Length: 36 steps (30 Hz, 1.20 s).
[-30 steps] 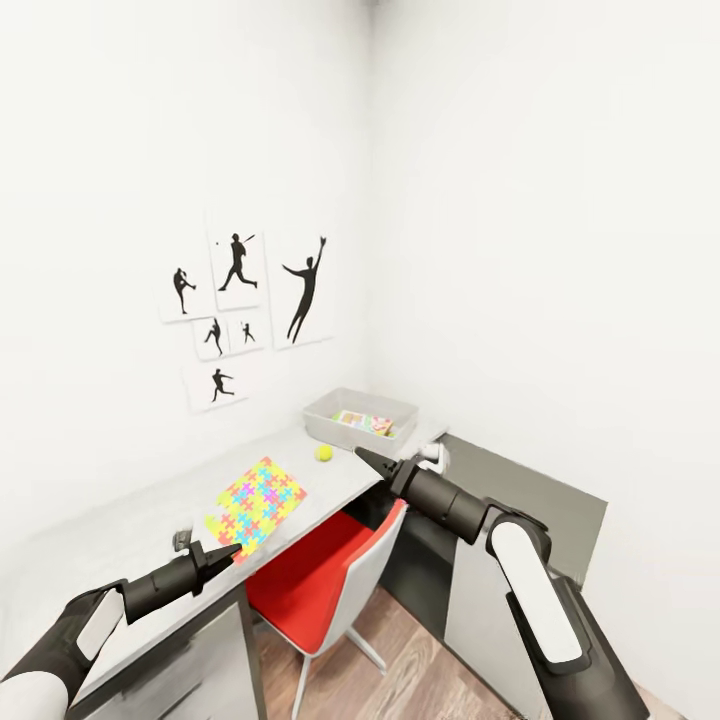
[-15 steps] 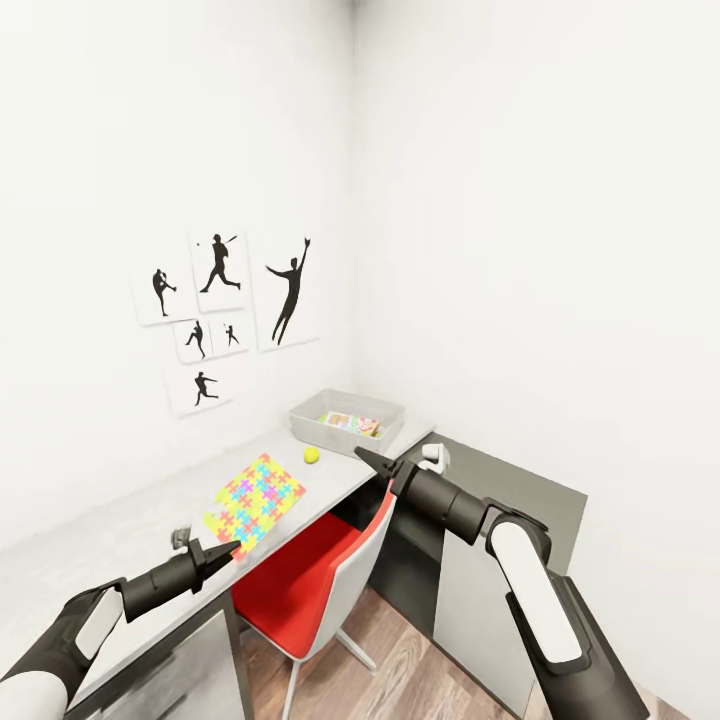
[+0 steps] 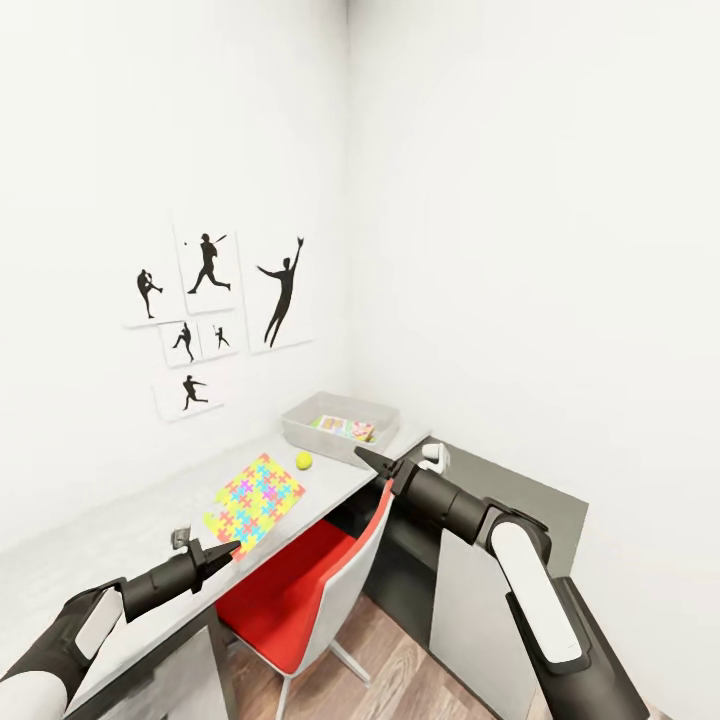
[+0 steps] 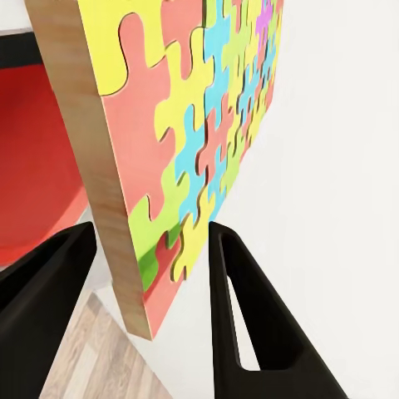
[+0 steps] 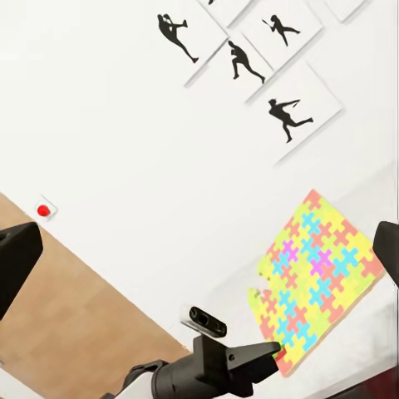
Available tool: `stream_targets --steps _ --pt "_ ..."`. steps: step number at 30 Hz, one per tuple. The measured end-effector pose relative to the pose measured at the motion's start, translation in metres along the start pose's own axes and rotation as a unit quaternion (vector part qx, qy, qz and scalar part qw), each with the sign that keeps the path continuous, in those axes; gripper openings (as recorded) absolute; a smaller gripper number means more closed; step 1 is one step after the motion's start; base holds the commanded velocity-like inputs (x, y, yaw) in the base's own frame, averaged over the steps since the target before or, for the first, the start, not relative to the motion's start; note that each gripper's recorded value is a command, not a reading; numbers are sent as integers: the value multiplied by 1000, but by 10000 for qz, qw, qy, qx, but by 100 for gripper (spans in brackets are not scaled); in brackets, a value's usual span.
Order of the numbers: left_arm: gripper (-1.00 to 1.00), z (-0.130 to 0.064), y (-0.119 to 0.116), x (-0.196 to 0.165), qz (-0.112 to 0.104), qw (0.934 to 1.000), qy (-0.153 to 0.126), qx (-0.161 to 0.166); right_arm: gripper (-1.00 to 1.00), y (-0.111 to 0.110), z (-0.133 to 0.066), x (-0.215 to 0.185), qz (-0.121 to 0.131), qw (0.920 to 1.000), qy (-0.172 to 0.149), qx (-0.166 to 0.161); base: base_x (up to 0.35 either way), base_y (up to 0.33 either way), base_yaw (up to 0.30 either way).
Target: Put all the toys in the child's room - the three board games (two on the bed and one on the table), the two jigsaw puzzles on the table, and the tennis ball on the table - inside the toy box on the table in the child's room.
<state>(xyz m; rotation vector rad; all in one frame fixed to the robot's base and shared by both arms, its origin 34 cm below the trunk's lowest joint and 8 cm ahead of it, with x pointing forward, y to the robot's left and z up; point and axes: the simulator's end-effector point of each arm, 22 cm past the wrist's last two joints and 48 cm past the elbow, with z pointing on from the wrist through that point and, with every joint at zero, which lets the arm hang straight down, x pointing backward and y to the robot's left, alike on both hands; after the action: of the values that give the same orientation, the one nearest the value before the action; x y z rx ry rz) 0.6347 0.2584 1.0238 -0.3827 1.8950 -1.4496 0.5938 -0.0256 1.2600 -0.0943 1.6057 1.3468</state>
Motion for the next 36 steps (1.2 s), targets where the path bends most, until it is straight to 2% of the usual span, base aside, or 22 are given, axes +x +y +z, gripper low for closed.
stream_targets --steps 36 --pt "-100 1 0 2 0 10000 25 -17 100 0 0 0 6 10000 0 -2 227 -117 -7"
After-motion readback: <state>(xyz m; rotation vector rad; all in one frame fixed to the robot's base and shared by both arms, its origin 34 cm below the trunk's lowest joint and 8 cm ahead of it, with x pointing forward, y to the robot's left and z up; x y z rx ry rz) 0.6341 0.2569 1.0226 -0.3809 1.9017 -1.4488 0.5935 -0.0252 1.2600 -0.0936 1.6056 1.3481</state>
